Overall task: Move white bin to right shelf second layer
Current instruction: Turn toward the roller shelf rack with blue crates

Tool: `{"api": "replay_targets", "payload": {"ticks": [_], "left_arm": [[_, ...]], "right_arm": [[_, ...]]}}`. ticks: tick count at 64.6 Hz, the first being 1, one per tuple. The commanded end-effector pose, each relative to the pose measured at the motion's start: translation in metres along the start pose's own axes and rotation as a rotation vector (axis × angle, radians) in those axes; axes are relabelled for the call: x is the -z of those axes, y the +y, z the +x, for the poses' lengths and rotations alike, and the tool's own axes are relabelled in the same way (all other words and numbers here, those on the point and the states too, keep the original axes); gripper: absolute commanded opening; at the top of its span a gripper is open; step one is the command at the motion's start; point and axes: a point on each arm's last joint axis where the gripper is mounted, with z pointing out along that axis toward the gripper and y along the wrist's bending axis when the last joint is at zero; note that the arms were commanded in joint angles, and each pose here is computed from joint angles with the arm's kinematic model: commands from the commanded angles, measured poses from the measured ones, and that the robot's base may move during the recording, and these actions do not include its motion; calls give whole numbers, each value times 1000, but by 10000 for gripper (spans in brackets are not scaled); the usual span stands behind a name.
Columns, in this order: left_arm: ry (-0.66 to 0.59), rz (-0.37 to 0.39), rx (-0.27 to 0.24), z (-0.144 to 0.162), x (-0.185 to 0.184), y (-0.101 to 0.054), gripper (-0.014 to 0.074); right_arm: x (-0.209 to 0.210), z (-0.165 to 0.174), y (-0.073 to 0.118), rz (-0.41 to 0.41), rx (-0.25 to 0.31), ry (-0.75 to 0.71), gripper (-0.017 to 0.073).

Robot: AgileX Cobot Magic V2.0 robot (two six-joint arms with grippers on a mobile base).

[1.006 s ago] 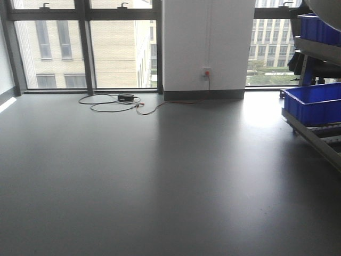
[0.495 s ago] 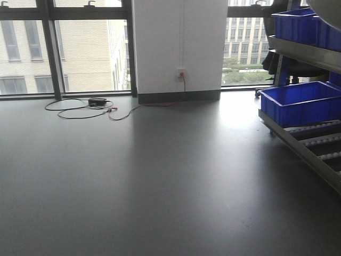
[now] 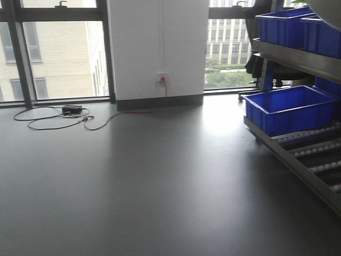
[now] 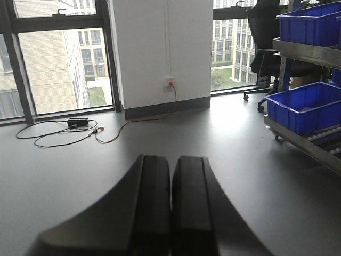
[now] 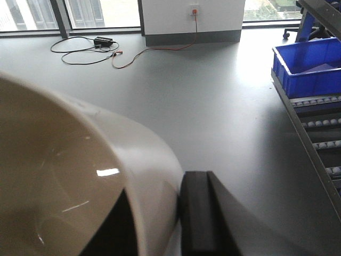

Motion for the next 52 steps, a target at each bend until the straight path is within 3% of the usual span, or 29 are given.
{"api": "replay_targets", "payload": {"ticks": [1, 52], "left_arm": [[-61, -3, 9, 4, 0, 0, 85], [-61, -3, 9, 4, 0, 0, 85]], "right_arm": [[3, -18, 2, -10, 6, -126, 48], [3, -18, 2, -10, 6, -126, 48]]}}
